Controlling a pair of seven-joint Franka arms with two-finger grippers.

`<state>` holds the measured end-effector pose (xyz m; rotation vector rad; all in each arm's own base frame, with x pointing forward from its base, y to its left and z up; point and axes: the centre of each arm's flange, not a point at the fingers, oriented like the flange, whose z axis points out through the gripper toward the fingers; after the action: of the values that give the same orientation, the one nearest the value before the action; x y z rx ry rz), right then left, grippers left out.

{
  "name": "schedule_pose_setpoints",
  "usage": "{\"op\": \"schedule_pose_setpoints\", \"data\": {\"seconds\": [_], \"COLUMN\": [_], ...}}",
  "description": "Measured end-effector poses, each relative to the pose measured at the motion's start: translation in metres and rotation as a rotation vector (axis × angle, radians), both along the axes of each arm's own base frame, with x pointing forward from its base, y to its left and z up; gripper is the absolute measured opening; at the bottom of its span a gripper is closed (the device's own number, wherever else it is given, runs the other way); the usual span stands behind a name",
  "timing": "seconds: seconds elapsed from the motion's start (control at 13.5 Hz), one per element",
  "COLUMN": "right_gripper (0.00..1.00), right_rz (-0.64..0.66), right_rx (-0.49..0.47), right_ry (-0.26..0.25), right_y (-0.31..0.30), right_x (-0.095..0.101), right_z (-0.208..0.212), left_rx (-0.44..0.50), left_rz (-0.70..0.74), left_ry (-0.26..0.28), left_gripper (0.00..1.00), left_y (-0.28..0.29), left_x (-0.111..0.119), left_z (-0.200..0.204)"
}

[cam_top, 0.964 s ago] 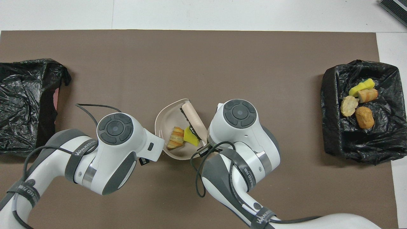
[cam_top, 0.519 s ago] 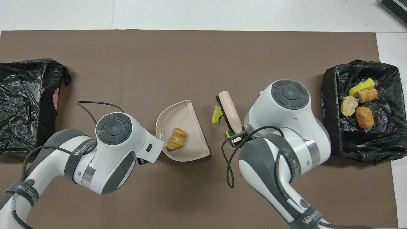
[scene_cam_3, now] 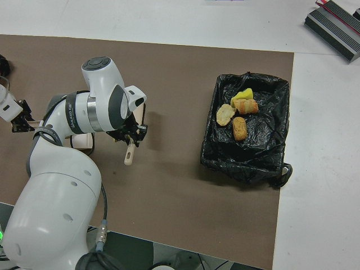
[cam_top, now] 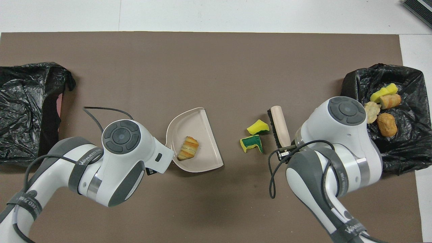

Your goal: Sweep and dump trash in bin

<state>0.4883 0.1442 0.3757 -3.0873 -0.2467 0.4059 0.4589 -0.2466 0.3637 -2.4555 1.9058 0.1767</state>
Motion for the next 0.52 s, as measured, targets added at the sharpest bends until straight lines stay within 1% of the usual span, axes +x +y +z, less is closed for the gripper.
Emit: {"op": "schedule_pose_setpoints", "data": {"seconds": [0.15, 0.3, 0.52], "right_gripper": [0.26, 0.26, 0.26], "right_rz": [-0.002, 0.006, 0.013], "right_rx": [-0.005, 0.007, 0.027], "right_ry": [-0.021, -0.044, -0.059], "right_y": [-0.002, 0.004, 0.036], "right_x": [-0.009, -0.010, -0.010], "right_z": [-0.011, -0.027, -0.047], "left_rx": [0.000, 0.000, -0.001], "left_rz": [0.000, 0.000, 0.000], "left_ry": [0.000, 0.000, -0.002], "left_gripper": [0.32, 0.32, 0.32], "left_y": [0.000, 0.000, 0.000], "left_x": [0.000, 0.000, 0.000], "left_z": [0.000, 0.000, 0.000]}}
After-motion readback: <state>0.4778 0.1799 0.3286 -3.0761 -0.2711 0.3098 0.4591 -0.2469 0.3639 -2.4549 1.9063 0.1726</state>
